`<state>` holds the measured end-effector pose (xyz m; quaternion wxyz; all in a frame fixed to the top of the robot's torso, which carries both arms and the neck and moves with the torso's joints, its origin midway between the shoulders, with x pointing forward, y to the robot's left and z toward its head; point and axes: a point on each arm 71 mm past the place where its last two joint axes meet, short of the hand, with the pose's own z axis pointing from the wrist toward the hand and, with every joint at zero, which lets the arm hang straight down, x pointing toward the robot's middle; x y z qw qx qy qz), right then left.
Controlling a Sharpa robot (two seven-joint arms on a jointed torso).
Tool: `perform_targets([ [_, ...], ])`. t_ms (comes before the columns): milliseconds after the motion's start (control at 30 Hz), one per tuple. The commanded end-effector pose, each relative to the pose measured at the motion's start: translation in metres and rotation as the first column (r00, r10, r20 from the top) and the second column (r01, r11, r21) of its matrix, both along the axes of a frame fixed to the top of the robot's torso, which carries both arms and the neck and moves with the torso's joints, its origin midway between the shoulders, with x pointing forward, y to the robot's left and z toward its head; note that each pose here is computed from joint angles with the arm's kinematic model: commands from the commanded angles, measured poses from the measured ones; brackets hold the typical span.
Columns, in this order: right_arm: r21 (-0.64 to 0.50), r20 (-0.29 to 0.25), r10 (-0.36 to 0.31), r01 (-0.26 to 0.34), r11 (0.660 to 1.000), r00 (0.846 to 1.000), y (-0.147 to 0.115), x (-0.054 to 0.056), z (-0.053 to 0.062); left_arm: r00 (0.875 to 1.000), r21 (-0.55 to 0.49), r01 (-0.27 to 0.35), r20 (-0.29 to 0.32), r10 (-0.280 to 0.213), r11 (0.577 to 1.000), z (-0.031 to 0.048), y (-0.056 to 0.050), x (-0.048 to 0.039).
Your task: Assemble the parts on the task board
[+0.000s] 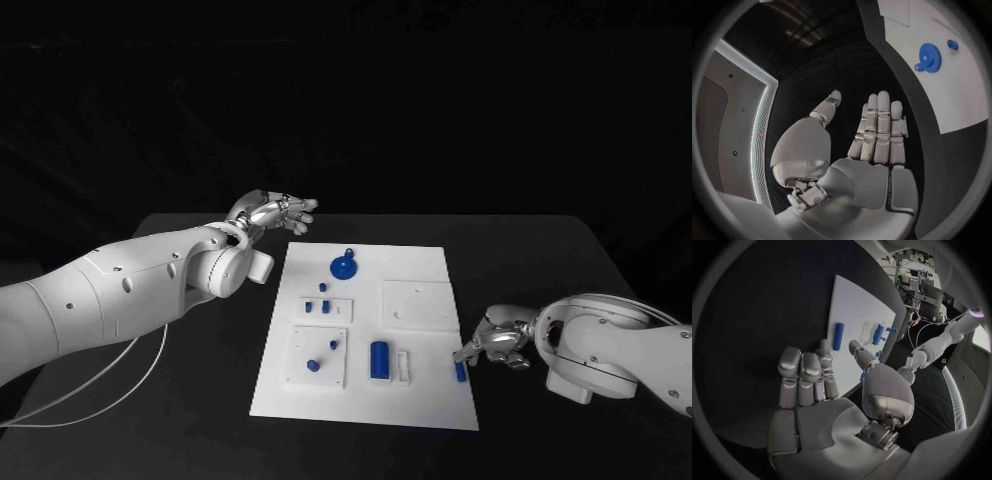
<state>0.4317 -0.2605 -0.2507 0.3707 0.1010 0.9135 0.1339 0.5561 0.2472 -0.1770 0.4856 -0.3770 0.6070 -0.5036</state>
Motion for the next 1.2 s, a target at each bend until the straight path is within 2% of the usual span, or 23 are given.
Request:
perform_targets([
  [33, -0.06, 0.019, 0.024, -0.023, 0.998, 1.0, 0.0, -0.002, -0.005, 1.0, -0.012, 0.018, 0.008, -0.018, 1.0, 0.0011, -0.001, -0.0006],
  [167, -0.058, 0.012, 0.029, -0.028, 0.998, 1.0, 0.004, -0.005, -0.012, 1.0, -0.011, 0.018, 0.008, -0.018, 1.0, 0.0009, -0.001, -0.0006],
  [333, -0.068, 0.021, 0.034, -0.032, 0.997, 0.999, 0.006, -0.004, -0.016, 1.0, -0.01, 0.018, 0.006, -0.018, 1.0, 0.0005, 0.0, -0.001],
  [1200, -0.084, 0.021, 0.04, -0.038, 0.996, 0.999, 0.007, -0.004, -0.024, 1.0, -0.007, 0.011, 0.002, -0.011, 1.0, -0.0001, 0.003, -0.0013],
])
